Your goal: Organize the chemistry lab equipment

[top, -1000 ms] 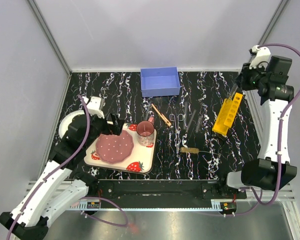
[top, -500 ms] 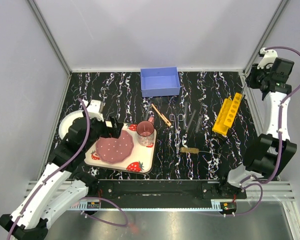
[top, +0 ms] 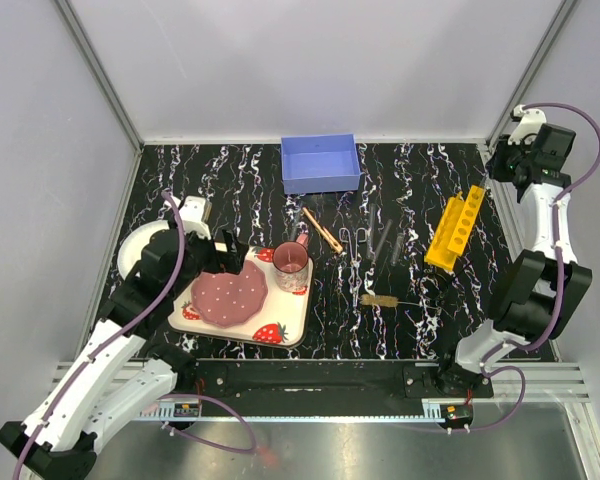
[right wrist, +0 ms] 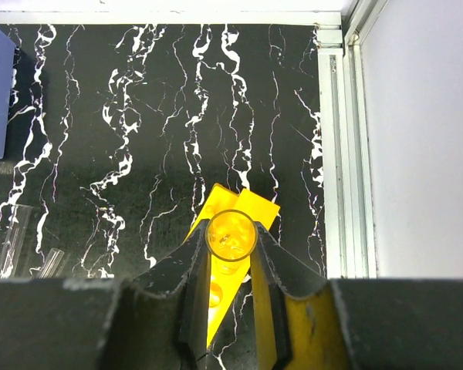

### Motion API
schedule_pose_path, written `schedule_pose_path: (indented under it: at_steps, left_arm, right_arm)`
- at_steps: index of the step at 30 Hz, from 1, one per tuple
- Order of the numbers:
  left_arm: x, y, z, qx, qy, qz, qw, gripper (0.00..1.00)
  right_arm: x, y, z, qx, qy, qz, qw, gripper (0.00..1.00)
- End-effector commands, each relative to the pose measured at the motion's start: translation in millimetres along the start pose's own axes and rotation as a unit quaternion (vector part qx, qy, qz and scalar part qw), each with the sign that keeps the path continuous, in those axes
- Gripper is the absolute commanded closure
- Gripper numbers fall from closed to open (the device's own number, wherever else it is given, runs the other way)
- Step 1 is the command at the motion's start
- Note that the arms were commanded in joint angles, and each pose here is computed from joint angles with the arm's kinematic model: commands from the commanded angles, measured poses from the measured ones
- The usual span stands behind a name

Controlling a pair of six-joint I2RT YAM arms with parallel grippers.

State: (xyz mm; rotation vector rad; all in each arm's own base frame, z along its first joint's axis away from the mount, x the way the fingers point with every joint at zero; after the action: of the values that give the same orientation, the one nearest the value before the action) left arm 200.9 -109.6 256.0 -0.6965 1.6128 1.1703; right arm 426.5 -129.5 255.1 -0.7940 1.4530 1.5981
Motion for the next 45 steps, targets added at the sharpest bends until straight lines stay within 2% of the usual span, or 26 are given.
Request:
schedule_pose_path:
  at_steps: [1, 10, 18, 28, 36, 45]
  left_arm:
    - [-27.6, 5.0, 0.3, -0.004, 0.011, -0.041, 0.999, 0.01]
    - [-25.8, 5.1, -0.5, -0.002, 0.014, -0.040, 0.999, 0.01]
    - [-28.0, 4.8, -2.3, 0.003, 0.016, -0.039, 0.999, 0.01]
    - [-30.2, 5.4, -3.6, 0.007, 0.019, -0.040, 0.999, 0.01]
    - [-30.9, 4.2, -5.4, 0.012, 0.021, -0.039, 0.999, 0.01]
    - [-33.0, 7.1, -7.3, 0.019, 0.025, -0.043, 0.999, 0.01]
  right_arm:
    - [-14.4, -3.8, -5.9, 0.004, 0.005, -0.036, 0.999, 0.79]
    - [12.9, -10.2, -1.4, -0.017, 0.003, -0.032, 0.999, 0.78]
    - [34.3, -15.3, 3.3, -0.038, 0.027, -0.080, 0.996, 0.76]
    - [52.4, -23.3, 2.5, -0.043, 0.025, -0.074, 0.996, 0.74]
    - [60.9, -20.6, 6.5, -0.056, 0.023, -0.066, 0.996, 0.67]
    - [41.0, -6.5, 9.2, -0.052, 0.014, -0.081, 0.995, 0.50]
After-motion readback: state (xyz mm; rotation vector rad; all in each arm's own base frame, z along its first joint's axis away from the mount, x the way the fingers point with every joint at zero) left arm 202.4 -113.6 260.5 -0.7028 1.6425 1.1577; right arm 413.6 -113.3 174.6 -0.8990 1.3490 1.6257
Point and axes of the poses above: each gripper's point midway between its finger pads, its own y axis back along the fingers, its own z axis along the line the jaws close on, x = y × z, the point moved 4 cm from there along y, back along the fingers, and after that the axes turned 10 degrees about -y, right-handed, at the moved point
